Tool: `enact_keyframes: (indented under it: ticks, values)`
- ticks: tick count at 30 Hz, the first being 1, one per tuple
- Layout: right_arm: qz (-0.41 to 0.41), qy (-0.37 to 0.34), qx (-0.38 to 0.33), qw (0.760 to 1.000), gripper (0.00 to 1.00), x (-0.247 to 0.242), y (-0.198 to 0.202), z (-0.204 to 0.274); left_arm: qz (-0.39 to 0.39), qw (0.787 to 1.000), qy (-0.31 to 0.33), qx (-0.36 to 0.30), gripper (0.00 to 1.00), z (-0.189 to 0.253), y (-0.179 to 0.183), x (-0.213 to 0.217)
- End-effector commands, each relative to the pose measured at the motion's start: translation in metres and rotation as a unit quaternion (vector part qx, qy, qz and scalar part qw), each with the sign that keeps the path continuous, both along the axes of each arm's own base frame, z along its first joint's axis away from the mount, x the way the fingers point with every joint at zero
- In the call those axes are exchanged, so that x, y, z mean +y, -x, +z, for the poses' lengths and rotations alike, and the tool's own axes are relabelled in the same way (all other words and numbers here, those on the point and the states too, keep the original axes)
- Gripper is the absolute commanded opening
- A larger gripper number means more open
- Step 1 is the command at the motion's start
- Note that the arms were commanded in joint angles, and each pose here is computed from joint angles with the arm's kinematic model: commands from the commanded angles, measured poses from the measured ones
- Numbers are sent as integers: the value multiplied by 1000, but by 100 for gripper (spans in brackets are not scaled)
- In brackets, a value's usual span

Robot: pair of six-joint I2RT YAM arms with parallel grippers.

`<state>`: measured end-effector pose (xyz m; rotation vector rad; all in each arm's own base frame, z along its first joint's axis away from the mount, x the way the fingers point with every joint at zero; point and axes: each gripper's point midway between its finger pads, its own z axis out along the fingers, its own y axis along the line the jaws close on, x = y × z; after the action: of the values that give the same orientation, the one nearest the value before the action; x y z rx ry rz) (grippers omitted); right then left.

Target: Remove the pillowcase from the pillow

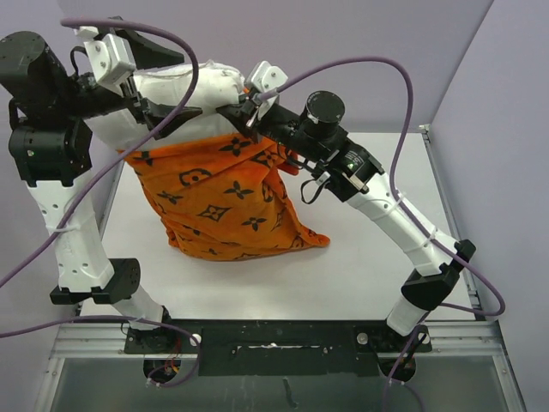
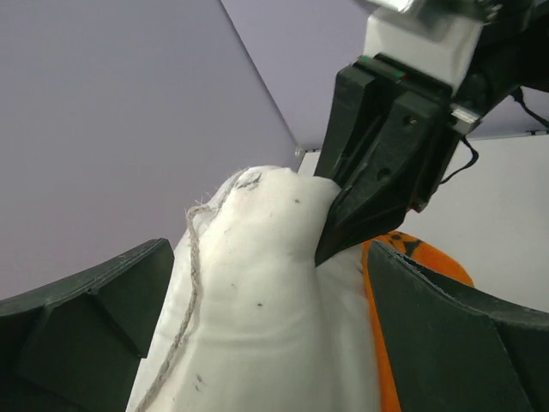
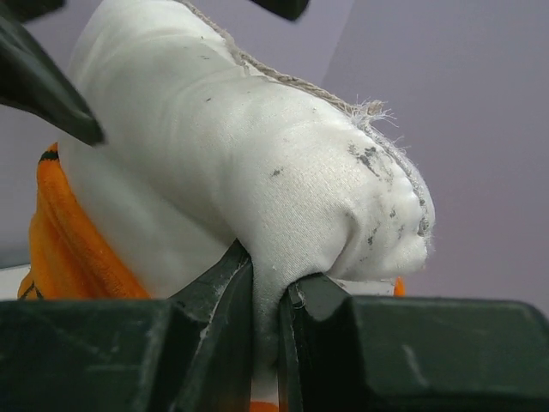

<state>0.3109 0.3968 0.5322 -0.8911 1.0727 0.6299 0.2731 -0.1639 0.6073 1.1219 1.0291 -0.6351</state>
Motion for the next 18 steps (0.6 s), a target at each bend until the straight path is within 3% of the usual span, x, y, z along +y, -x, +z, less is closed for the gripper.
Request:
enact_keyframes:
  ticks: [1,8,11,13,14,15,16,18]
  values:
    - [50,-40,-43,997,0,2,33,38,29,998,-39,39,98,-41,-16,10]
    - [82,-39,-43,995,0,6,48,39,47,992,-83,87,98,-86,-30,18]
    - [83,-35,-37,995,0,8,48,33,24,991,-79,107,87,-92,-26,13]
    - [83,-38,-24,996,0,7,45,29,7,991,-67,117,70,-90,-25,8]
    - [80,-44,-8,996,6,3,40,26,0,991,-61,121,52,-88,-25,7]
    - [79,-56,22,995,14,-3,32,23,-1,991,-54,119,22,-84,-27,6]
    - [80,-70,62,992,25,-13,19,18,5,992,-45,118,5,-78,-31,6]
    - [78,-114,139,981,40,-41,-4,10,18,994,-30,108,0,-69,-38,7]
